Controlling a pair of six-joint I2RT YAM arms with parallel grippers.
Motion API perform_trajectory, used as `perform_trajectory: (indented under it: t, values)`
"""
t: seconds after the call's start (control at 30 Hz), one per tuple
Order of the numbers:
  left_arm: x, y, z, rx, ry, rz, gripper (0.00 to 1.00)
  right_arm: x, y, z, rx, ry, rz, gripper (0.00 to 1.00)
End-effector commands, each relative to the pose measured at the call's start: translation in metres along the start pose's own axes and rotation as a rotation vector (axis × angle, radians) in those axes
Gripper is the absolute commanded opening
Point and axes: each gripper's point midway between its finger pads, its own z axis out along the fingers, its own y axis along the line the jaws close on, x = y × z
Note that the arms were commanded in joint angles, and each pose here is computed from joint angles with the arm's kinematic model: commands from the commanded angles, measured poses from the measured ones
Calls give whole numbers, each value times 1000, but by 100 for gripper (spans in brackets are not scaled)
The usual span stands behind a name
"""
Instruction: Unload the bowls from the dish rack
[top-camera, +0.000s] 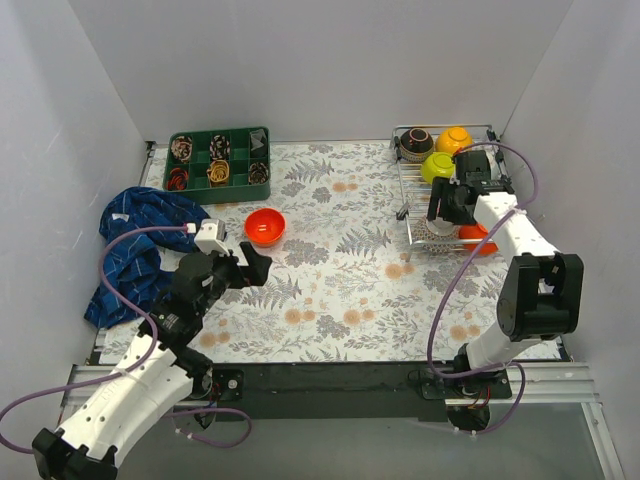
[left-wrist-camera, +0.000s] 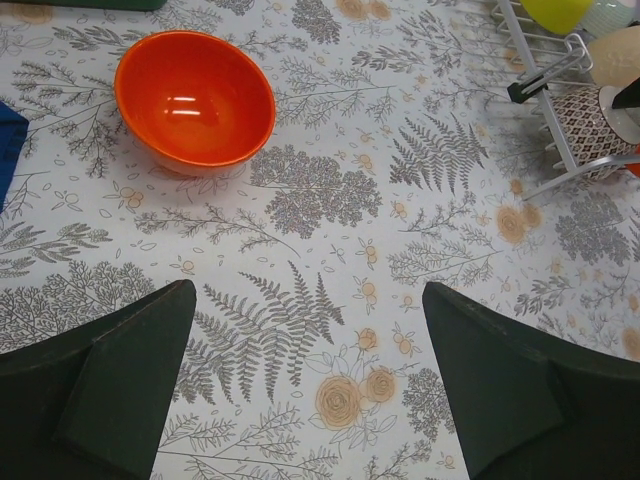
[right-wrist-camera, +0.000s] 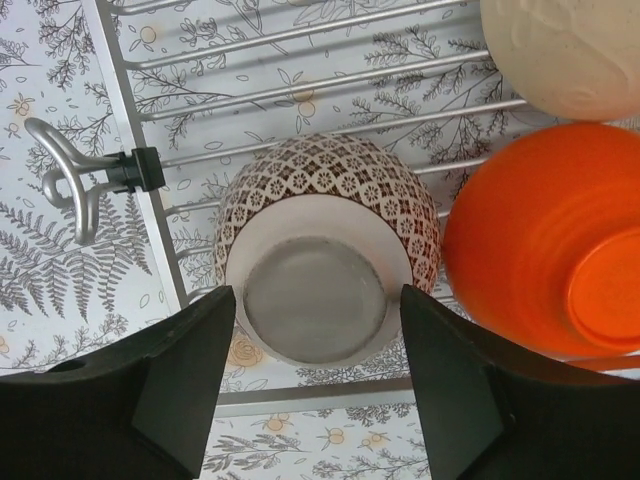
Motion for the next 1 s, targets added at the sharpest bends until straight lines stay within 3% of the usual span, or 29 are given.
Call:
perform_trajectory:
  t: [0.0, 0.17, 0.33, 0.43, 0.57, 0.7, 0.97]
  values:
    - [-7, 4, 0, -12, -53, 7, 98, -36, 4, 6, -11, -79, -4, 70]
    - [-5, 6, 5, -22, -44, 17, 98, -56, 2, 11, 6, -108, 0, 50]
    - [-2, 6, 7, -25, -31, 24, 98, -75, 0, 13, 27, -142, -14, 47]
    - [-3, 6, 7, -23, -34, 24, 98, -88, -4, 14, 45, -163, -19, 37]
    - [-2, 6, 8, -23, -32, 27, 98, -101, 0, 19, 29, -176, -17, 37]
    - [-1, 6, 9, -18, -28, 31, 98, -99, 1, 29, 25, -156, -23, 44]
    - [-2, 4, 8, -12, -34, 28, 98, -82, 3, 23, -11, -132, -71, 74]
